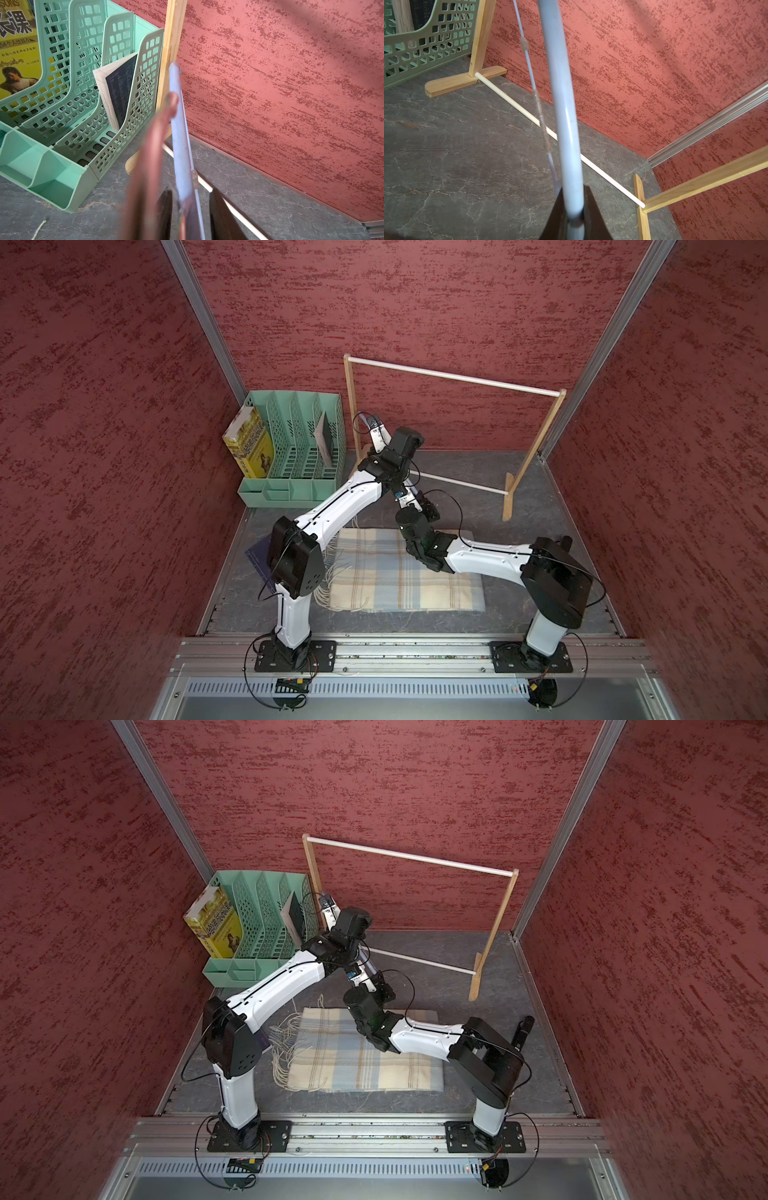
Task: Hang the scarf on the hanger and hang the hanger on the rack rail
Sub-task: Pick up the hanger from the clothesline.
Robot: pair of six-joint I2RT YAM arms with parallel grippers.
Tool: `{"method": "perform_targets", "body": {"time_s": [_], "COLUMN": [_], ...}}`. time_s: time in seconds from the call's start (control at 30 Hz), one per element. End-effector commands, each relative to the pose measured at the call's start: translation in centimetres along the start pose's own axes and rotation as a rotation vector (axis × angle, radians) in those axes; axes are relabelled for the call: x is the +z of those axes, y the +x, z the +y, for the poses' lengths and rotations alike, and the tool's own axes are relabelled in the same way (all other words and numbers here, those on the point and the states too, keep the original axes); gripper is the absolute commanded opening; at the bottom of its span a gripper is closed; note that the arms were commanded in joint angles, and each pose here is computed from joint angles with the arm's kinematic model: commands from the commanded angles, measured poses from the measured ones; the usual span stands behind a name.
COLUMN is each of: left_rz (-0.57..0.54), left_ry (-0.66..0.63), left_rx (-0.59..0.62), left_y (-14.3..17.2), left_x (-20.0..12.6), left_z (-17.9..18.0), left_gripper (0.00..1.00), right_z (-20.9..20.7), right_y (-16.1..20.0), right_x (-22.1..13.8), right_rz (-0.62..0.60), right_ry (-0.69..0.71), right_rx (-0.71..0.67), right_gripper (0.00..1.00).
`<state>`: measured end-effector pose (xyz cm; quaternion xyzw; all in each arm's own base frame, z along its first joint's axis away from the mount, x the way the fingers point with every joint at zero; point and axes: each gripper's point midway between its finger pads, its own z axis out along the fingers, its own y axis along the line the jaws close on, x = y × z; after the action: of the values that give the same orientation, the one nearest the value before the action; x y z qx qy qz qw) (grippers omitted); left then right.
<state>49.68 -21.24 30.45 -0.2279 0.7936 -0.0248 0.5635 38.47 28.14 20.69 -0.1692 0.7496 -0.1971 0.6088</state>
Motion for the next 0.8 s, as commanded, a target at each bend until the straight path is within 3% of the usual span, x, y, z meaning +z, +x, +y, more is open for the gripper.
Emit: {"method": "perform_targets", "body": {"time_s": [0.0, 0.2, 0.33, 0.37, 0.5, 0.57, 0.67, 0.77], "left_rz": [0.014, 0.020, 0.032, 0.036, 0.056, 0.069, 0.090, 0.117], "left_ry": [0.001, 0.021, 0.035, 0.040, 0.066, 0.079, 0.094, 0.116], "left_rx": [0.014, 0.018, 0.032, 0.034, 0.051, 0.068, 0.107, 0.149], "left_y": [0.0, -0.2, 0.4, 0.5, 1.2, 1.6, 2.1, 2.4], "left_x": [1.0, 0.9, 0.7, 0.6, 0.3, 0.0, -0.6, -1.5], "left_z": [0.1, -0.2, -0.5, -0.6, -1.1, -1.2, -1.1, -0.6], "left_gripper": [0.22, 0.06, 0.02, 0.01, 0.00, 0.00, 0.00, 0.00], "right_z": [-1.7, -1.9, -2.3, -2.4, -2.7, -3.1, -4.5, -6.6], "right_y": [-2.7, -2.3, -1.8, -1.6, -0.9, -0.8, 0.0, 1.5], "right_x": [-0.4, -0.6, -1.1, -1.1, -1.6, -2.1, -3.3, -5.5], "right_rz": [-0.054, -0.042, -0.025, -0.020, 0.004, 0.013, 0.046, 0.110], "right_ry": [0.016, 0.014, 0.005, 0.002, -0.018, -0.029, -0.035, -0.068], "right_rx": [0.133, 0.146, 0.167, 0.169, 0.172, 0.178, 0.185, 0.205], "right_gripper": [0.00, 0.00, 0.00, 0.06, 0.53, 0.72, 0.84, 0.89]}}
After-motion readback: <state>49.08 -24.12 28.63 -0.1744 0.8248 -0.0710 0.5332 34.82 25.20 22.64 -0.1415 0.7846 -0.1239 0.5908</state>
